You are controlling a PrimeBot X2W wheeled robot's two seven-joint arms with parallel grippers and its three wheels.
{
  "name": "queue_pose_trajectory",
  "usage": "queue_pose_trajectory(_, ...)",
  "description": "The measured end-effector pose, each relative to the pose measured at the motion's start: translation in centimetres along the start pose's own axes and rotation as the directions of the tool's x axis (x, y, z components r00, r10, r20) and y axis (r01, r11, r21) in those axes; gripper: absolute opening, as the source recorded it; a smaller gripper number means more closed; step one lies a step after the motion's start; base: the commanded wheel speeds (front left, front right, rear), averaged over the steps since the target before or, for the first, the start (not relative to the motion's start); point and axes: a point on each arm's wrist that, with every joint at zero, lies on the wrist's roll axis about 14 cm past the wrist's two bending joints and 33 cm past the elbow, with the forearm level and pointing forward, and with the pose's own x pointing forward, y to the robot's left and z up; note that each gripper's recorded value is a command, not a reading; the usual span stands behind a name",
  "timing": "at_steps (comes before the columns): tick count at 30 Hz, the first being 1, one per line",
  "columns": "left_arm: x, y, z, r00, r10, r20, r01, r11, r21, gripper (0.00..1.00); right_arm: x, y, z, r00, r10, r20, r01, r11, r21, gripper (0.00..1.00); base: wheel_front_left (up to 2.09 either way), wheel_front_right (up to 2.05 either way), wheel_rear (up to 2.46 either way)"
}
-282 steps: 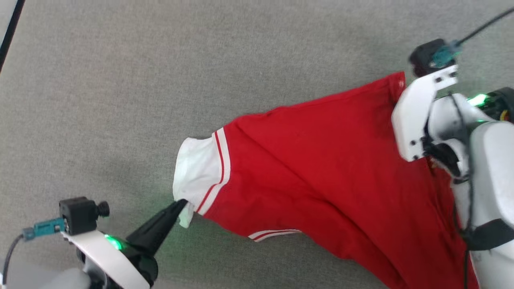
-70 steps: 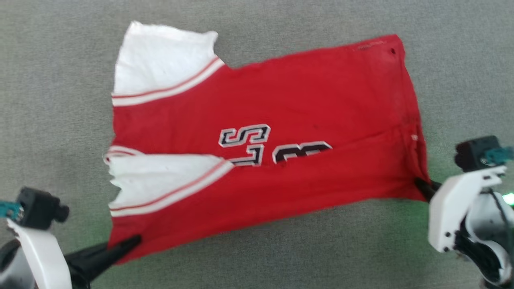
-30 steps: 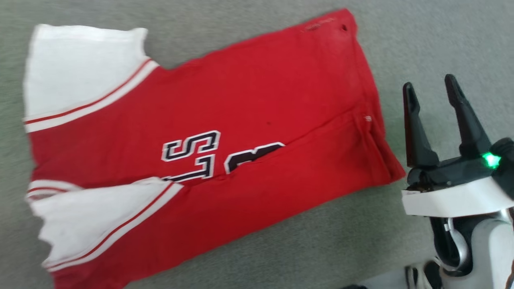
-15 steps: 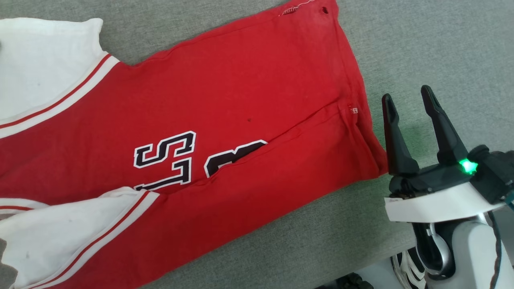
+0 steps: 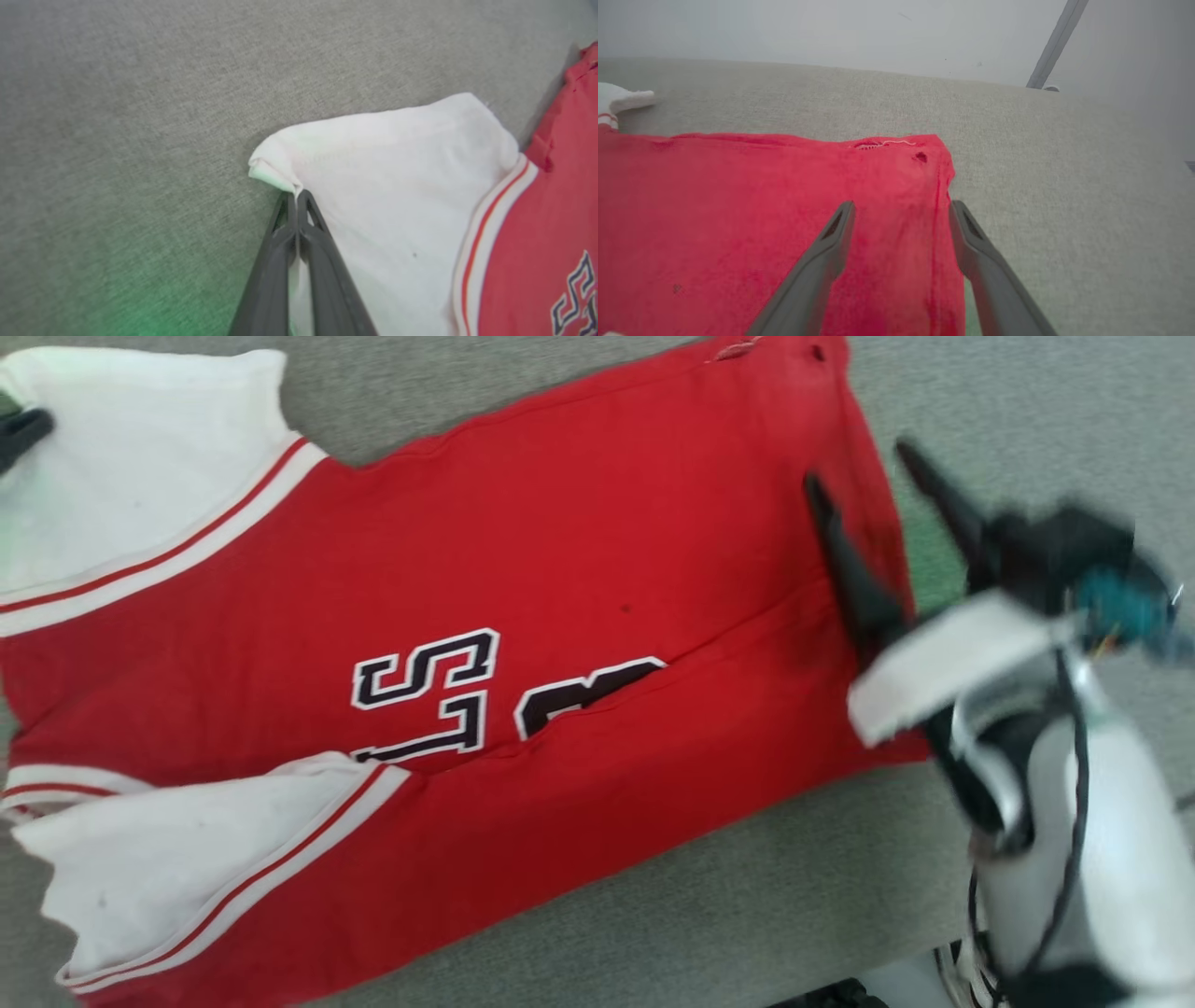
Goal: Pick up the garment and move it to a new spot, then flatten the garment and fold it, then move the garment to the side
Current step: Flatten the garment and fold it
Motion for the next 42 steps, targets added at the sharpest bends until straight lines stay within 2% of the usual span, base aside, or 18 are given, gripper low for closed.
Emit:
queue_pose_trajectory(4, -0.2, -0.4, 0.0, 1.0, -0.011, 0.023, 0.011, 1.0, 0.002, 0.0, 3.3, -0.3, 1.2, 0.997, -0.001, -0.076, -0.004, 0.998, -0.063, 1.0, 0.0, 0.0, 0.0)
queue_pose_trajectory(8, -0.4, -0.4, 0.1, 0.999, -0.018, 0.049, 0.018, 1.0, -0.002, 0.0, 6.4, -1.0, 0.2, 0.967, -0.017, -0.255, 0.003, 0.998, -0.057, 1.0, 0.0, 0.0, 0.0)
queue_pose_trajectory(13, -0.5, -0.5, -0.1, 0.998, -0.025, 0.056, 0.025, 1.0, 0.009, 0.0, 7.8, -1.6, -1.1, 0.916, -0.031, -0.401, 0.019, 0.999, -0.034, 1.0, 0.0, 0.0, 0.0)
queue_pose_trajectory(18, -0.4, -0.5, -0.2, 0.997, -0.031, 0.066, 0.03, 0.999, 0.016, 0.0, 8.6, -1.3, -1.9, 0.877, -0.025, -0.48, 0.008, 0.999, -0.037, 1.0, 0.0, 0.0, 0.0)
queue_pose_trajectory(19, -0.4, -0.5, -0.3, 0.997, -0.033, 0.067, 0.032, 0.999, 0.018, 0.0, 8.6, -1.1, -2.1, 0.869, -0.017, -0.495, 0.002, 1.0, -0.031, 0.66, 0.0, 0.0, 0.0)
queue_pose_trajectory(20, -0.4, -0.6, -0.2, 0.997, -0.034, 0.071, 0.033, 0.999, 0.021, 0.0, 8.7, -1.0, -2.1, 0.864, -0.01, -0.503, -0.002, 1.0, -0.023, 0.42, 0.0, 0.0, 0.0)
queue_pose_trajectory(21, -0.4, -0.7, -0.1, 0.996, -0.037, 0.076, 0.035, 0.999, 0.025, 0.0, 8.7, -0.9, -2.1, 0.86, -0.004, -0.511, -0.007, 1.0, -0.02, 0.02, 0.0, 0.0, 0.0)
queue_pose_trajectory(27, -1.0, -2.7, 1.6, 0.983, -0.079, 0.166, 0.074, 0.997, 0.037, 0.0, 8.3, -0.8, 0.0, 0.892, -0.02, -0.452, 0.003, 0.999, -0.039, 0.0, 0.0, 0.0, 0.0)
queue_pose_trajectory(31, -3.0, -5.5, 4.0, 0.953, -0.139, 0.271, 0.13, 0.99, 0.05, 0.0, 7.1, -0.8, 2.1, 0.921, -0.032, -0.389, 0.009, 0.998, -0.06, 0.0, 0.0, 0.0, 0.0)
queue_pose_trajectory(34, -5.5, -7.6, 5.2, 0.923, -0.179, 0.34, 0.162, 0.984, 0.077, 0.0, 5.6, -0.8, 2.7, 0.926, -0.03, -0.376, -0.001, 0.997, -0.081, 0.0, 0.0, 0.0, 0.0)
queue_pose_trajectory(42, -12.0, -9.8, 2.3, 0.876, -0.191, 0.444, 0.172, 0.982, 0.083, 0.0, 1.6, 0.5, 2.9, 0.942, 0.025, -0.336, -0.05, 0.996, -0.067, 0.0, 0.0, 0.0, 0.0)
